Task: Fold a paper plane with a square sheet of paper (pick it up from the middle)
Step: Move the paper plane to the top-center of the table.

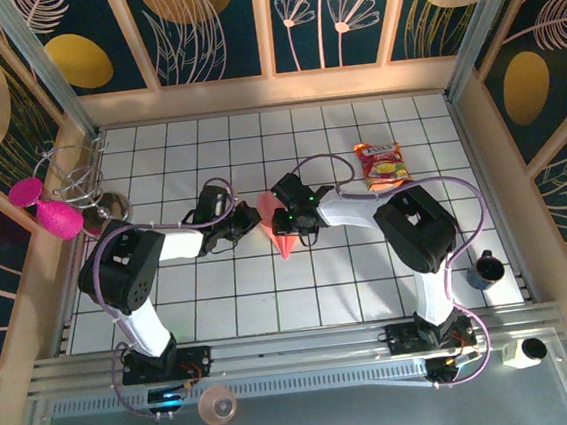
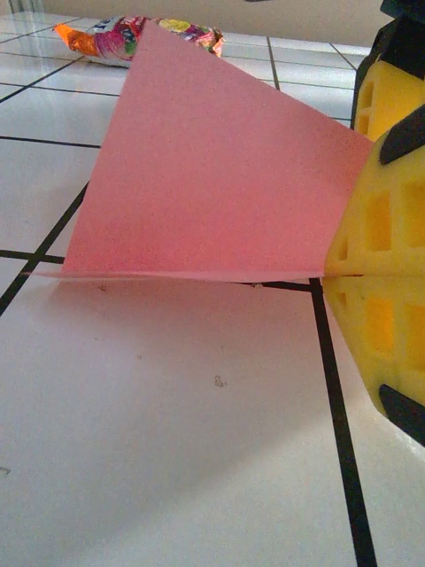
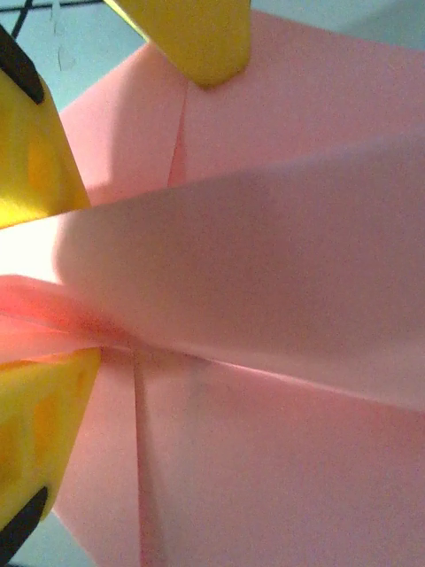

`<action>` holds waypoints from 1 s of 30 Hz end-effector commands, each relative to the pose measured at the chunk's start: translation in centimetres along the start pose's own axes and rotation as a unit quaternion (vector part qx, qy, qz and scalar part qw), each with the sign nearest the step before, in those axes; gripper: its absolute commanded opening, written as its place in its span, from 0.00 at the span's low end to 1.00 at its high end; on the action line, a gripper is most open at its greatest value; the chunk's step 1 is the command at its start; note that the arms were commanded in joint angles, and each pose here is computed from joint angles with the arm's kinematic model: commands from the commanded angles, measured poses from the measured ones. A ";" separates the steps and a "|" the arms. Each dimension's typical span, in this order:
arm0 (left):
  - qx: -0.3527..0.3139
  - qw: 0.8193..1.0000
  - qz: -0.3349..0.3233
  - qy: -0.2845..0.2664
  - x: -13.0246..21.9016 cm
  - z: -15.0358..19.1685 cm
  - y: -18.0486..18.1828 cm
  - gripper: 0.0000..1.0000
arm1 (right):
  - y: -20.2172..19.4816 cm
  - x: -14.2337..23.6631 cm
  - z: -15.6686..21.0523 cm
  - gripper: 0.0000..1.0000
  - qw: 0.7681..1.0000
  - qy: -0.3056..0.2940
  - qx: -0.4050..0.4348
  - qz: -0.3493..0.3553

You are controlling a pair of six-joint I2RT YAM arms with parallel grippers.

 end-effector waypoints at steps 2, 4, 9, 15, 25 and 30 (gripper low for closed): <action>-0.003 1.000 0.005 0.005 -0.3 0.1 -0.1 0.00 | 0.4 1.4 -0.5 0.31 0.999 -0.021 -0.004 0.025; -0.004 1.000 0.007 0.005 -0.2 0.0 -0.3 0.01 | 0.8 1.4 -0.4 0.31 1.000 -0.020 -0.003 0.023; -0.005 1.000 0.007 0.002 0.0 0.0 -0.5 0.10 | 0.9 0.9 -0.2 0.26 1.000 -0.012 -0.003 0.028; -0.033 0.998 -0.028 -0.043 1.9 -1.4 -1.1 0.38 | -0.4 1.7 -1.4 0.14 0.996 -0.040 -0.004 0.074; -0.037 0.991 -0.074 -0.108 5.2 -3.2 0.2 0.65 | -3.3 1.9 -7.3 0.09 0.995 -0.068 0.027 0.068; -0.044 0.988 -0.090 -0.119 5.9 -3.4 0.5 0.76 | -4.7 0.1 -10.5 0.09 0.994 -0.057 0.052 0.072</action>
Point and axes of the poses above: each hand's point on the last joint's axis, 136 mm out from that joint toward the fingers, its own x axis back along the fingers, its own y axis along the line the jaws close on, z = x × y, the point moved 5 cm from there along x, back along the fingers, and after that the axes turned 5 degrees about x, right-handed, at the moved point
